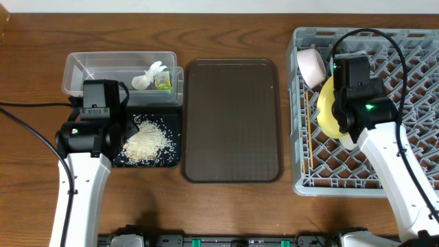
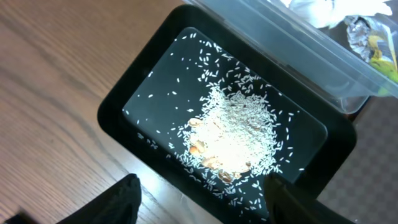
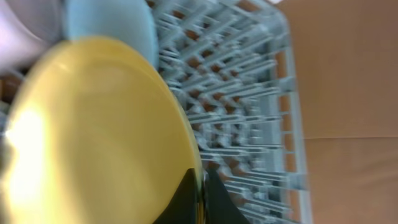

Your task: Sort waste into correct bins and load items into the dishwasher rack

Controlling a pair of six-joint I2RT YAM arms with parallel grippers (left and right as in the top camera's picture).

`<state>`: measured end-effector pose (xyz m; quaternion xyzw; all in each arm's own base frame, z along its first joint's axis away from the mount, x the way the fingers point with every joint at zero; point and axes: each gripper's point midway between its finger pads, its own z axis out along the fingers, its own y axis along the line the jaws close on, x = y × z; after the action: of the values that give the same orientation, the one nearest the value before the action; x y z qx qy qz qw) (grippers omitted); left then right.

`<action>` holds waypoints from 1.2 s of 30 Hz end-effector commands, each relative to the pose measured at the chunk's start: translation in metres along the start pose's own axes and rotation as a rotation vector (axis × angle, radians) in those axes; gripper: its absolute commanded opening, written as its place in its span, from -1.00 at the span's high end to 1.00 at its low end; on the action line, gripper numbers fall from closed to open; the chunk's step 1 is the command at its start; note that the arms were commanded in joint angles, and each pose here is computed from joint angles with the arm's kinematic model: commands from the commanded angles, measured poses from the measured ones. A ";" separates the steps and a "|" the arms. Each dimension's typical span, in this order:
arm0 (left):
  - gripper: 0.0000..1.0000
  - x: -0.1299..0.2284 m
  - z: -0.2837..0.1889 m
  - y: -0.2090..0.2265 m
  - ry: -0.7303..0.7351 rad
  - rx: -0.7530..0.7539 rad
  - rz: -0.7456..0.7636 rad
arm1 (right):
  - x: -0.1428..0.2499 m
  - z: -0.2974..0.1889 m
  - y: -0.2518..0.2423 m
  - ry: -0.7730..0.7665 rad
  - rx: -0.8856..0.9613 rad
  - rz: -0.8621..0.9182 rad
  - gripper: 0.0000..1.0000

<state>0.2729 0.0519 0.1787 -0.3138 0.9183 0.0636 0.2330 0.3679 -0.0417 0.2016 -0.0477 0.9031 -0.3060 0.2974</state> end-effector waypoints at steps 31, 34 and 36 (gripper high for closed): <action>-0.40 0.079 -0.053 -0.017 -0.067 0.349 0.370 | 0.083 -0.071 0.044 0.047 -0.640 0.482 0.21; -0.71 0.079 -0.071 -0.013 -0.204 0.432 0.349 | 0.091 -0.079 0.036 -0.065 -0.604 0.510 -0.98; -0.72 0.074 -0.084 -0.012 -0.292 0.480 0.327 | 0.098 -0.083 0.027 -0.120 -0.559 0.527 -0.99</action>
<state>0.1998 -0.0229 0.2108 -0.0903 0.9183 -0.0750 0.3781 0.2528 0.0075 0.1858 0.0769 0.9254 0.0616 0.3661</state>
